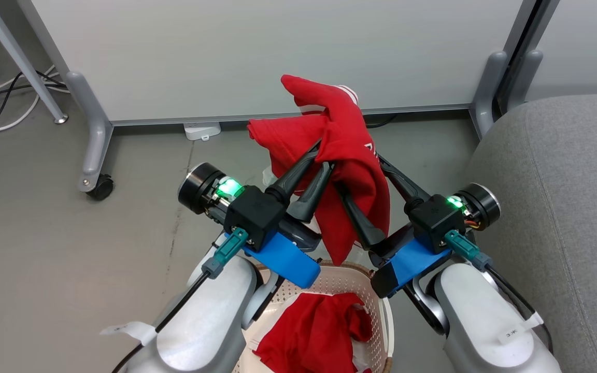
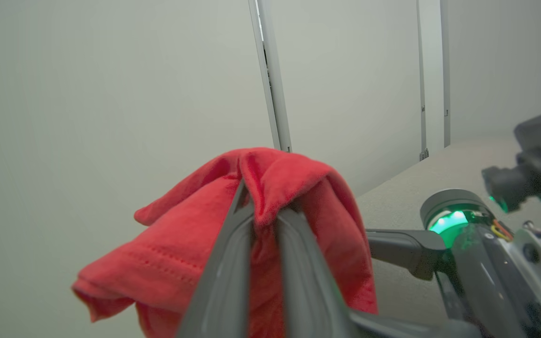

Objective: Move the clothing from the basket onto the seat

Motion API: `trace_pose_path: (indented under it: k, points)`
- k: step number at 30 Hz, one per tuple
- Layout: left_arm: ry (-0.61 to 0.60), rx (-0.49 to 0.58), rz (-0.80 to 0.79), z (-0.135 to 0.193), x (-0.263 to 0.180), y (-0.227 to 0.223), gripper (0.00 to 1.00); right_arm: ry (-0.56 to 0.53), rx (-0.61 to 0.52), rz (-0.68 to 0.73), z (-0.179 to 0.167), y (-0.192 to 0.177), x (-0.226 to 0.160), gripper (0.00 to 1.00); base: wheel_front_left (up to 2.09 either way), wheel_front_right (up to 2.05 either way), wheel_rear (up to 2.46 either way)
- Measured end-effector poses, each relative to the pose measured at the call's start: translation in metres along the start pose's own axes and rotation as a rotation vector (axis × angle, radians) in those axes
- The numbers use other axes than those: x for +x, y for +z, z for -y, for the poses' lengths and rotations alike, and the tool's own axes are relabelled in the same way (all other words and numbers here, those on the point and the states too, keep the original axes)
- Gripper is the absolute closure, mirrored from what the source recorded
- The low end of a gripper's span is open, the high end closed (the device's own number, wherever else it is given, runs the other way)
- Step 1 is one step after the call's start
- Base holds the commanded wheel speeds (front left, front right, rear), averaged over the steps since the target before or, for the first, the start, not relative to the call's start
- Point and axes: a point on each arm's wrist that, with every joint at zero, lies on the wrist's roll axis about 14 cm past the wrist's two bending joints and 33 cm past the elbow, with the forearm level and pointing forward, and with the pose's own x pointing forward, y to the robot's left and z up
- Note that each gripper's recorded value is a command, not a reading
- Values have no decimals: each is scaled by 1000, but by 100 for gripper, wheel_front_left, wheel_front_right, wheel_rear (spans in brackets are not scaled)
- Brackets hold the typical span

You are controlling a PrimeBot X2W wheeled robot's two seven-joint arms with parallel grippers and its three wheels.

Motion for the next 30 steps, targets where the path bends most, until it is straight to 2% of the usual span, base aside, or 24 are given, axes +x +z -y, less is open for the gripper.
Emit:
trace_pose_path:
  k: [1, 2, 19, 20, 21, 30]
  points:
    - [-2, -1, 0, 1, 0, 0, 100, 1, 10, -2, 0, -1, 1, 56, 0, 0, 0]
    - [-6, -1, 0, 2, 0, 0, 100, 4, 16, -8, -2, -2, 1, 100, 0, 0, 0]
    - [-7, -16, -12, 4, 0, -4, 100, -1, 41, 4, 0, 1, 2, 100, 0, 0, 0]
    - [-5, -22, -15, 3, -1, -5, 2, -2, 42, 6, 0, 2, 2, 100, 0, 0, 0]
    - [-4, -22, -16, 3, -1, -6, 0, -5, 46, 8, 0, 2, 2, 100, 0, 0, 0]
    - [-6, -16, -31, 2, -2, -10, 0, -53, 57, 28, 16, 7, 1, 100, 0, 0, 0]
